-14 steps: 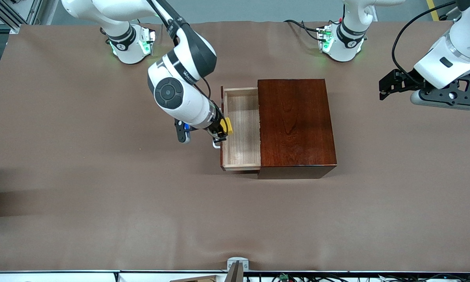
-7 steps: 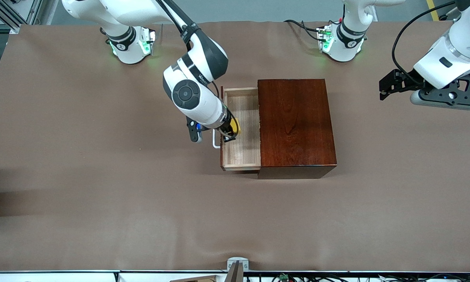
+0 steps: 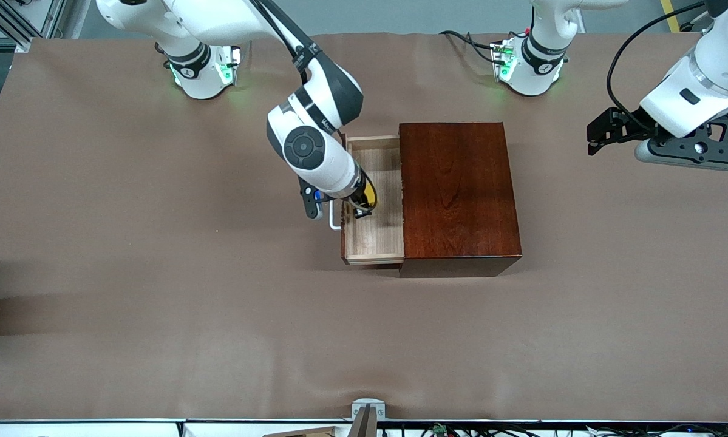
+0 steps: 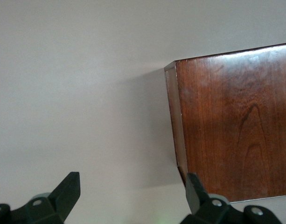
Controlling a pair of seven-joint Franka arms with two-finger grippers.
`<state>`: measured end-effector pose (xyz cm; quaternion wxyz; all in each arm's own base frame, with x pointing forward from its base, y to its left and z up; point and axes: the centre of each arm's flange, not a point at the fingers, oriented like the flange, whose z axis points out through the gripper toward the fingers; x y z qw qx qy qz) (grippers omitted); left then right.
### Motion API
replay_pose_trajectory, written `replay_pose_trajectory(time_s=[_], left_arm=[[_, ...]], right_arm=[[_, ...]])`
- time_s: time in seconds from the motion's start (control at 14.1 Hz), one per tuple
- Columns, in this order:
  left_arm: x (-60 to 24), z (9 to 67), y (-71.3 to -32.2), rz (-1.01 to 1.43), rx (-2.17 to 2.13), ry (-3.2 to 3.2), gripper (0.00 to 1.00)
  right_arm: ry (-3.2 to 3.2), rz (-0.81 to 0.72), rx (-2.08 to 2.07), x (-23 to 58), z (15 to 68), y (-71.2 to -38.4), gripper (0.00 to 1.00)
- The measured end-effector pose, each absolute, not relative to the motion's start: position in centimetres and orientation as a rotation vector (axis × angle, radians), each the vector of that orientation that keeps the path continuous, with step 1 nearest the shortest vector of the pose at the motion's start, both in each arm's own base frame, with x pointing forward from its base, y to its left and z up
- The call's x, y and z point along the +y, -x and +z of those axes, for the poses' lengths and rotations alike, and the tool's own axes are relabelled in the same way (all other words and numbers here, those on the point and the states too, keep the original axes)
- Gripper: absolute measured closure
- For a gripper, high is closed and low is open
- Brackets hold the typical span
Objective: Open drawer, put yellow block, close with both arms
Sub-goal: 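Lower the cube into the drawer and open the right gripper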
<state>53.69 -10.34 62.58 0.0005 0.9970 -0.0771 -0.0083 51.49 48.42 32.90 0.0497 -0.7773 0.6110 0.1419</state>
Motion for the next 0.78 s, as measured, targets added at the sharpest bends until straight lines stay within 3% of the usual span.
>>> replay_pose_trajectory(time_s=[0.43, 0.78], left_arm=[[-10.51, 62.58, -53.65, -0.026, -0.247, -3.131, 0.00], [-10.51, 62.58, -53.66, -0.026, -0.247, -3.131, 0.00]], right_arm=[[2.378, 0.434, 1.864, 48.65, 32.16, -51.08, 0.44], [2.353, 0.422, 1.898, 48.00, 32.27, -51.77, 0.01]])
